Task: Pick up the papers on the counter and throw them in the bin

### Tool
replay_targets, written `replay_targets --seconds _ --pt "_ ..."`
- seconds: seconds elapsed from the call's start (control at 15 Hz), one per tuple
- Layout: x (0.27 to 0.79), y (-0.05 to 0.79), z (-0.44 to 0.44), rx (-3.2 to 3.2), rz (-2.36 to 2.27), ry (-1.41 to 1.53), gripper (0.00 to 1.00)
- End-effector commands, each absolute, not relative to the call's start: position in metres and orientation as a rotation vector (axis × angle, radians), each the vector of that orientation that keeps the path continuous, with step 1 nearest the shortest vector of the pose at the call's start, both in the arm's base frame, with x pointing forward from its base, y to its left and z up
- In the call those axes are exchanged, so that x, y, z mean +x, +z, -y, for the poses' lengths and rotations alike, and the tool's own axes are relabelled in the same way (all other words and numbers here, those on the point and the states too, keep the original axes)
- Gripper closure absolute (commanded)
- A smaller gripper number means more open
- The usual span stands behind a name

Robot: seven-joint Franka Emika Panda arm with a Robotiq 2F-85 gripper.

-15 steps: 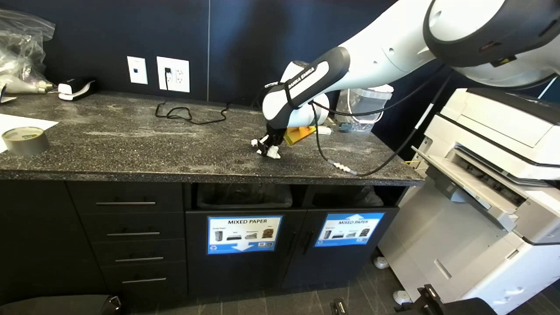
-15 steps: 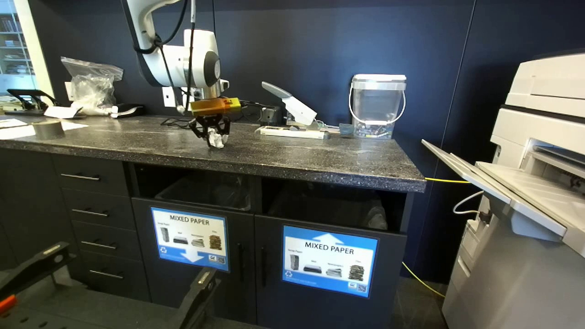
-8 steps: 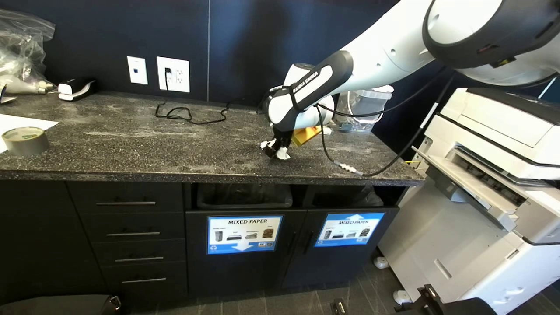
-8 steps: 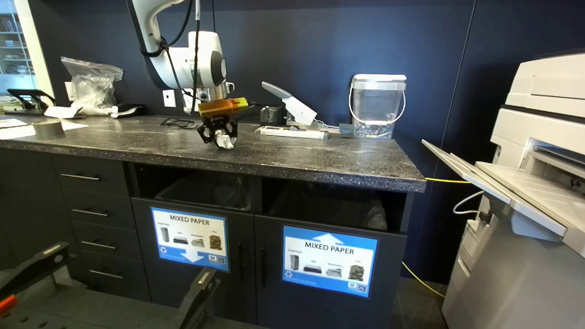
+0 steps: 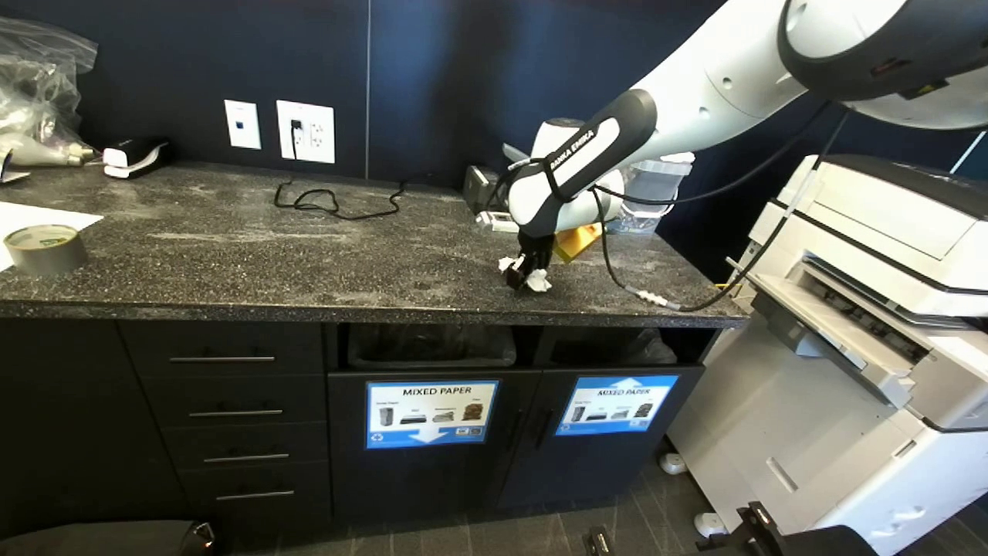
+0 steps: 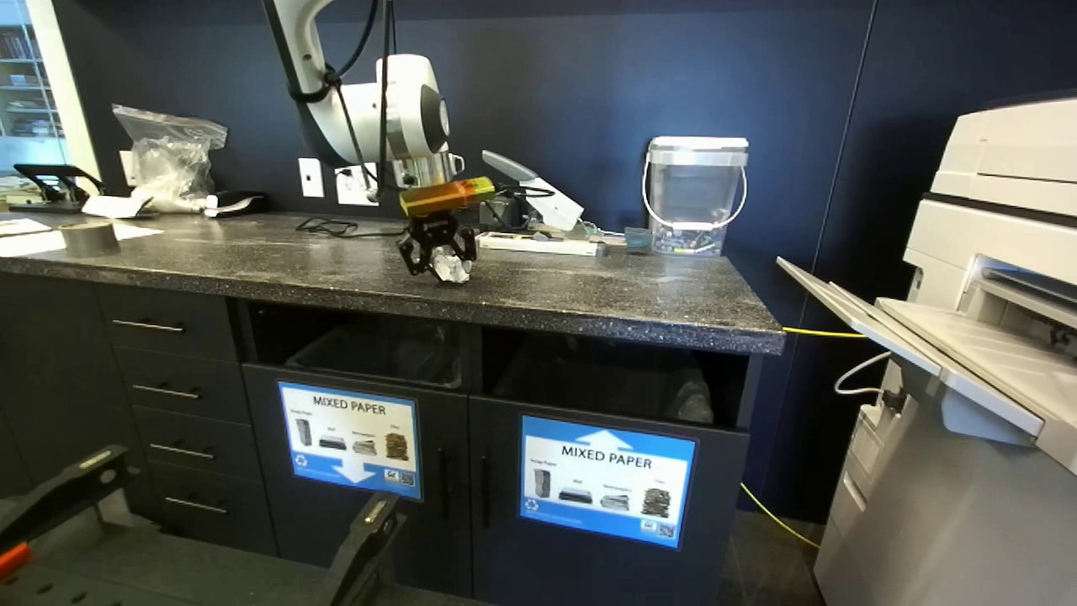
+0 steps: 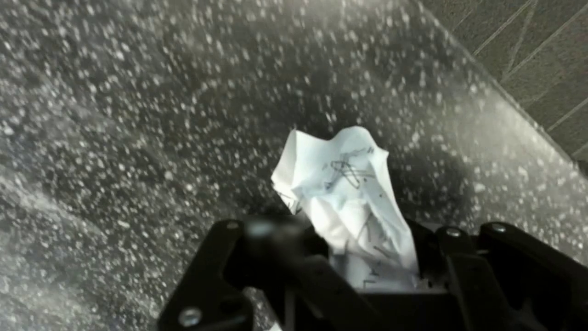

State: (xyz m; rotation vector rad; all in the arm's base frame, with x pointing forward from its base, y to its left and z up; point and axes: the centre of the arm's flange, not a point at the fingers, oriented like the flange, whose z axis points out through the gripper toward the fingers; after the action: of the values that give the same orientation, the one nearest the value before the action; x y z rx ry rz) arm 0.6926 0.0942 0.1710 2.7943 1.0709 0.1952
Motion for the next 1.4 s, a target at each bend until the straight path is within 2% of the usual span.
replay_targets --seconds 0.0,0.53,1.33 --pt "0.652 0.162 -0.034 2.796 -1.012 0.063 0.89" --pt "0.607 0.145 0.094 2.935 -0.702 0.019 0.89" --pt "0.565 0.123 0.136 3.035 -0.431 0.137 0.90"
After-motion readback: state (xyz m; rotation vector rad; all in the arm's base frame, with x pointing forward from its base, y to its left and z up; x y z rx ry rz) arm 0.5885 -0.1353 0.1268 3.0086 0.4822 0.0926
